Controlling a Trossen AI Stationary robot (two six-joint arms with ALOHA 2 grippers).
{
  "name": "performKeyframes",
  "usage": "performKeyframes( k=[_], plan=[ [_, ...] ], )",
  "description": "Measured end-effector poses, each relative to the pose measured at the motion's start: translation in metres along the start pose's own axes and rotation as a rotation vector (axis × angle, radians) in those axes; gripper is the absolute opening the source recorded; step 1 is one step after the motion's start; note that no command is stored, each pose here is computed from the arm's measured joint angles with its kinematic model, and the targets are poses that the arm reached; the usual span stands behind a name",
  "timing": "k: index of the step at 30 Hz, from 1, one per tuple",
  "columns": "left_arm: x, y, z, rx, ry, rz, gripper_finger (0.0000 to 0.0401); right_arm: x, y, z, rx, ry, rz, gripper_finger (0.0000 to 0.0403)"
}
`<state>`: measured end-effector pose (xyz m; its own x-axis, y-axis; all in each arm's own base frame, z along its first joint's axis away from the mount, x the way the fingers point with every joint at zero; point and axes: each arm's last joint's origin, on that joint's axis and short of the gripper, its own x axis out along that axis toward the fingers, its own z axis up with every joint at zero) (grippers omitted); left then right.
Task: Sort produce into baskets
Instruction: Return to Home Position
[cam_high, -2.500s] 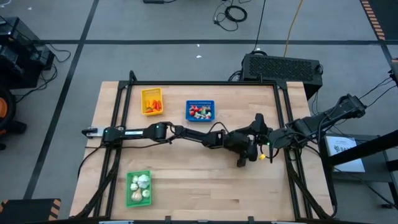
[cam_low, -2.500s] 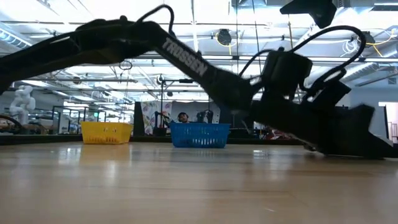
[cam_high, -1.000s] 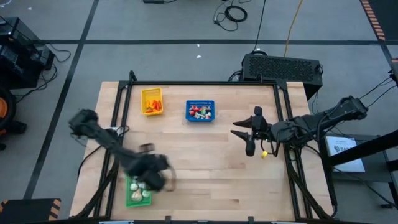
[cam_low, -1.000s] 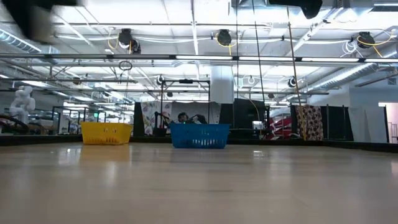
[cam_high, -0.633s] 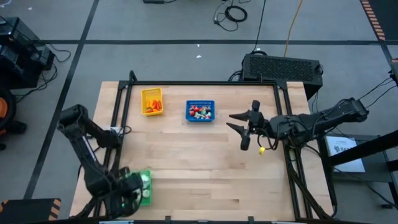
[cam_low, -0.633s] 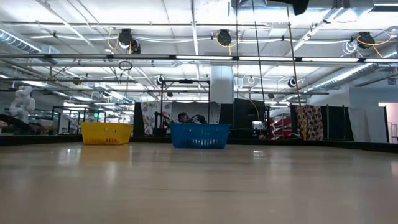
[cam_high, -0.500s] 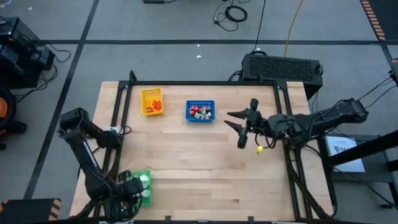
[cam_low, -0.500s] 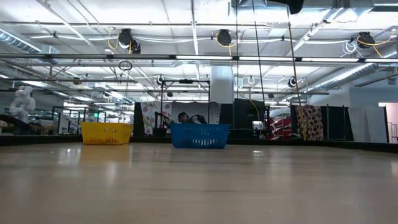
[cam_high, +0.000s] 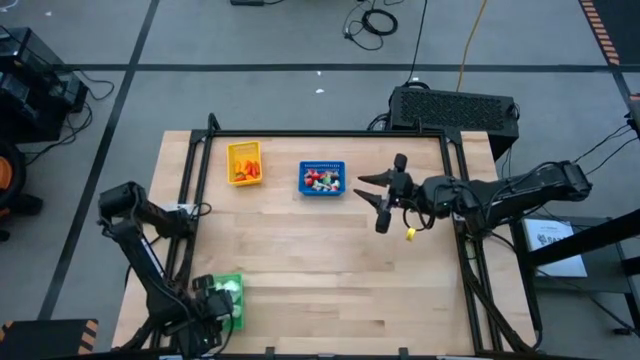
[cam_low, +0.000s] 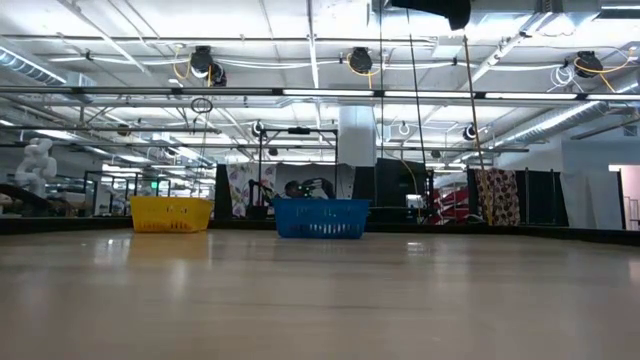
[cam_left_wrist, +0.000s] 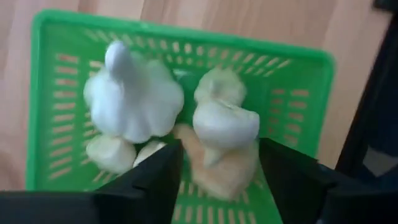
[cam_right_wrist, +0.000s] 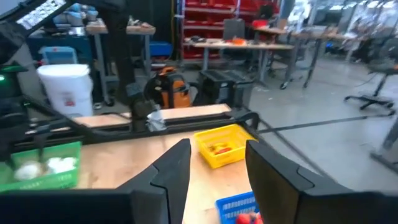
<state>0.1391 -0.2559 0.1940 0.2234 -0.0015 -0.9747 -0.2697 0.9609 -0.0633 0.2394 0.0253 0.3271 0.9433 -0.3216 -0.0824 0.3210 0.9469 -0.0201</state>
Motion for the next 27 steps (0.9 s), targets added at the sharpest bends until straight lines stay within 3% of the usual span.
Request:
performKeyframes(
  k=[6, 14, 19, 23, 27],
  plan=[
    [0.003, 0.011, 0.013, -0.038, 0.122, 0.061, 0.0254, 0.0, 0.002, -0.004, 0.069, 0.037, 0.027, 0.0146],
    [-0.01, 0.027, 0.047, 0.094, 0.047, 0.01, 0.0249, 0.017, 0.013, -0.023, 0.127, 0.136, 0.115, 0.0146],
    [-0.038, 0.041, 0.067, 0.193, -0.165, -0.012, 0.0248, 0.028, 0.019, -0.036, 0.151, 0.188, 0.106, 0.0146],
    [-0.054, 0.052, 0.086, 0.304, -0.469, 0.087, 0.0248, 0.041, 0.026, -0.048, 0.158, 0.207, 0.102, 0.0146],
    [-0.05, 0.058, 0.107, 0.388, -0.652, 0.167, 0.0248, 0.057, 0.034, -0.061, 0.161, 0.2, 0.104, 0.0146]
  ],
)
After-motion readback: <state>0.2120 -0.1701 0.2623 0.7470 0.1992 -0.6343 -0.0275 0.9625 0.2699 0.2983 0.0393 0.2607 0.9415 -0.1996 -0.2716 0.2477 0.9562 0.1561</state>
